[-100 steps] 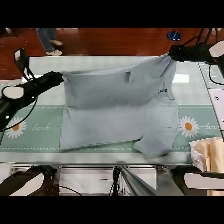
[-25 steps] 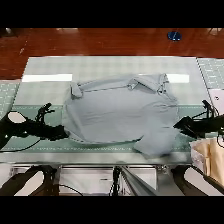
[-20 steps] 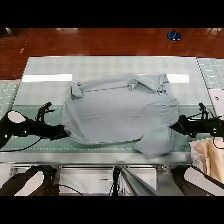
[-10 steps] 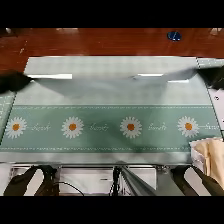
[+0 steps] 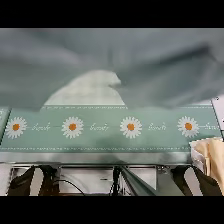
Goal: Fold the shirts.
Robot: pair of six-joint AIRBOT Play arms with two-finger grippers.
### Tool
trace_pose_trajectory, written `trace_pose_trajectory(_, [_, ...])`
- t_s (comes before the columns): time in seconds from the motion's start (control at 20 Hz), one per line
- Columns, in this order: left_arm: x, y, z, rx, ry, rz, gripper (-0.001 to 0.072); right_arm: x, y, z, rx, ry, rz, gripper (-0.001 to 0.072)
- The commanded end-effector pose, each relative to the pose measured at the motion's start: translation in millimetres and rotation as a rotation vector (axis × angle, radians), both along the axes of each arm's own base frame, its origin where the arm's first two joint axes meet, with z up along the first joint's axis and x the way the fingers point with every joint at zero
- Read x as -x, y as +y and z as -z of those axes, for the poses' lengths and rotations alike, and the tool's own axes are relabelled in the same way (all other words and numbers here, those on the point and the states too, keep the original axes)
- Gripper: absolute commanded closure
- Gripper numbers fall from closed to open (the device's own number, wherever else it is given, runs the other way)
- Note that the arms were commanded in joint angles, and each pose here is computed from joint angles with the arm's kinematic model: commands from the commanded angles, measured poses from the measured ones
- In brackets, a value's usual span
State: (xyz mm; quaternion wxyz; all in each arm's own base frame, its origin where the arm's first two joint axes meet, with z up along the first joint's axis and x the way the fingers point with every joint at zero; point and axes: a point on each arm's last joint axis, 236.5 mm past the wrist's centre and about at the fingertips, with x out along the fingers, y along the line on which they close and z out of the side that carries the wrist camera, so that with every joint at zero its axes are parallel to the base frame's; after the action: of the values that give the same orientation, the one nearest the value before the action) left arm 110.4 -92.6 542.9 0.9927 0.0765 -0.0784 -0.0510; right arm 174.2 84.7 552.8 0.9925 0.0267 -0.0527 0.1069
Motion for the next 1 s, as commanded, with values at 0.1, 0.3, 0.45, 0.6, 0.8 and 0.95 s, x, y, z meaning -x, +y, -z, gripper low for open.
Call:
trace_pose_trajectory(0.1, [33.4,26.4,93.8,0.016,0.398,-0.149,0.0683,39.2,-37.2,71.4,0.062,0.333,0.247,0.0686])
trace_pose_trajectory(0.3, [-11.3,54.2,182.3,0.084,0.702,-0.125,0.0683,2.6,-72.7,137.6,0.064,0.618,0.212,0.0687])
trace_pose_trajectory(0.45, [-62.4,49.4,282.0,0.222,0.966,0.023,0.0683,-47.2,-72.7,235.3,0.014,0.923,0.082,0.0687])
trace_pose_trajectory(0.6, [-122.5,43.6,343.3,0.382,0.963,0.135,0.0684,-107.7,-69.1,315.4,-0.035,1.022,0.021,0.0687])
trace_pose_trajectory(0.8, [-202.2,86.1,380.0,0.368,0.868,0.078,0.0684,-214.3,-60.0,354.9,-0.015,0.909,0.017,0.0686])
trace_pose_trajectory(0.95, [-265.0,92.7,396.8,0.357,0.804,0.085,0.0684,-291.9,-51.8,370.0,-0.044,0.772,0.034,0.0687])
